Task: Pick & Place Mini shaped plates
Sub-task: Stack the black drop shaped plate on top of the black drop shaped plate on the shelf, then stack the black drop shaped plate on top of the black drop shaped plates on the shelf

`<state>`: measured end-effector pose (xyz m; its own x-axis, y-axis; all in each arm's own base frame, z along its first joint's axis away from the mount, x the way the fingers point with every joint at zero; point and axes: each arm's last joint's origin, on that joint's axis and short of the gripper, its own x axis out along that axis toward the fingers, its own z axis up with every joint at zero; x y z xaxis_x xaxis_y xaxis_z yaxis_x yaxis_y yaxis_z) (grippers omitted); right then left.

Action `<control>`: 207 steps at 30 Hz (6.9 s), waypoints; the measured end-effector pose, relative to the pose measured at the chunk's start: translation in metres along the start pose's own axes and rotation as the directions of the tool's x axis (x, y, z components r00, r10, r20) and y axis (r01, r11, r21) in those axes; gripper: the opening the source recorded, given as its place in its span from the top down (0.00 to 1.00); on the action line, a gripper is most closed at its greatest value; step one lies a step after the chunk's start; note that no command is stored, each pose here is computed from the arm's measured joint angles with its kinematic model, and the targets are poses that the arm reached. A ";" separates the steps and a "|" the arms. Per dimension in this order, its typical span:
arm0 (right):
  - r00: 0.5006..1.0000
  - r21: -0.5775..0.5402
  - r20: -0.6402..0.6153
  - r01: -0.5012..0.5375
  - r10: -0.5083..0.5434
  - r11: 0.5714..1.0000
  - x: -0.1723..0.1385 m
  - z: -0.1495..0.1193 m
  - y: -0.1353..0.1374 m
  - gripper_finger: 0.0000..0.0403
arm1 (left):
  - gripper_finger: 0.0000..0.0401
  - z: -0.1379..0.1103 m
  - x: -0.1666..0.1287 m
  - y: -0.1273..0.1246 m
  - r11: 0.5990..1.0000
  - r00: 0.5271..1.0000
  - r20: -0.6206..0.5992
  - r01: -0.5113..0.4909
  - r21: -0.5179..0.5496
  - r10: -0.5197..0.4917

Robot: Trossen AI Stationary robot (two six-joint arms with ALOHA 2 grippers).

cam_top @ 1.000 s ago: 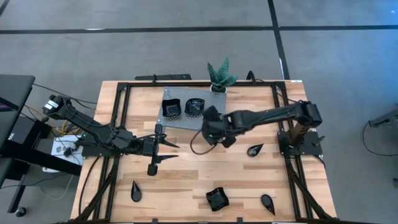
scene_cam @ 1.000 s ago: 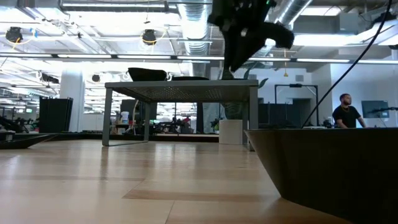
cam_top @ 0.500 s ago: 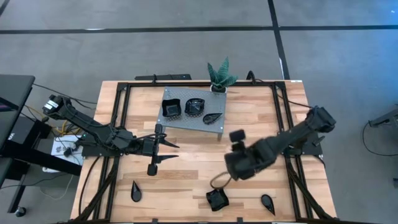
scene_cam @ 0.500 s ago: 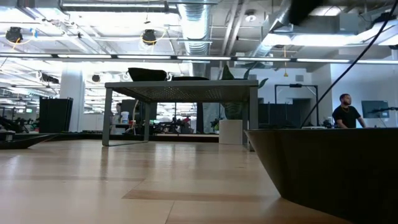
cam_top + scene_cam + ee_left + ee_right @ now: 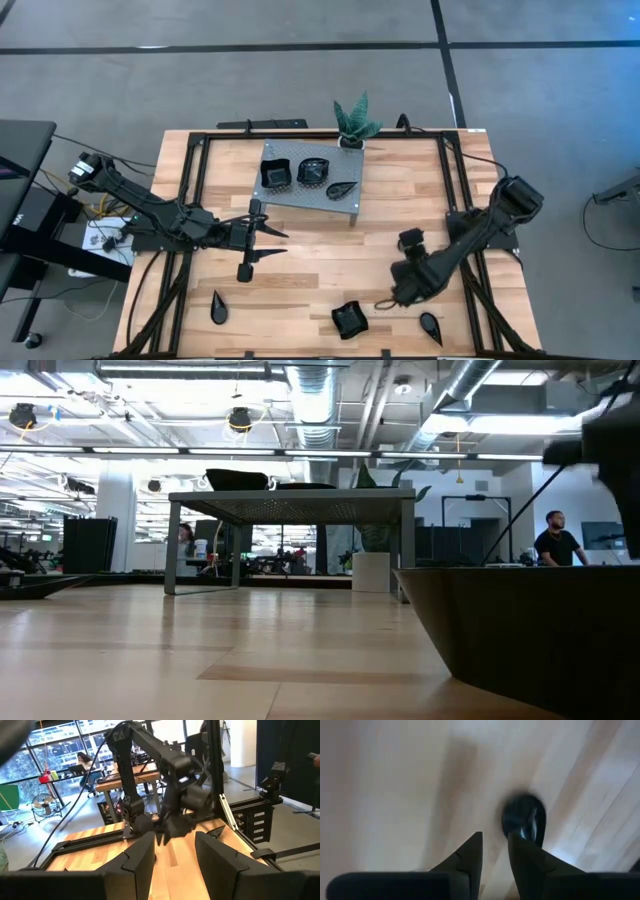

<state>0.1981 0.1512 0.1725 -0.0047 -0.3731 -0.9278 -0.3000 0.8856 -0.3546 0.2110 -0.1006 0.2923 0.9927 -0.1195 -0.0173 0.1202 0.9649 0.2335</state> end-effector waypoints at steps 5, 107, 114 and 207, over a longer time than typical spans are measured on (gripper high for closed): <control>0.988 0.027 -0.141 -0.059 0.062 0.998 0.031 -0.014 -0.009 0.78 | 0.64 0.000 0.001 0.002 1.000 1.000 0.002 -0.011 0.000 0.011; 0.912 -0.187 0.350 0.292 -0.214 0.938 -0.047 0.086 -0.213 0.97 | 0.64 -0.001 0.002 0.005 1.000 1.000 -0.001 -0.022 -0.004 0.022; 0.923 -0.184 0.317 0.284 -0.216 0.941 -0.036 0.091 -0.218 0.97 | 0.64 -0.001 0.002 0.005 1.000 1.000 -0.001 -0.022 -0.004 0.022; 0.796 0.881 0.025 -0.304 0.605 0.363 -0.017 0.033 0.099 0.80 | 0.64 -0.002 0.007 0.024 0.992 0.994 0.007 -0.108 -0.060 0.109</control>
<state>0.2000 0.2548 0.1495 -0.1610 0.2460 -0.9558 0.7331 0.6782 0.0511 0.2204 -0.0781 0.2954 0.9998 -0.0152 0.0153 0.0123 0.9845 0.1749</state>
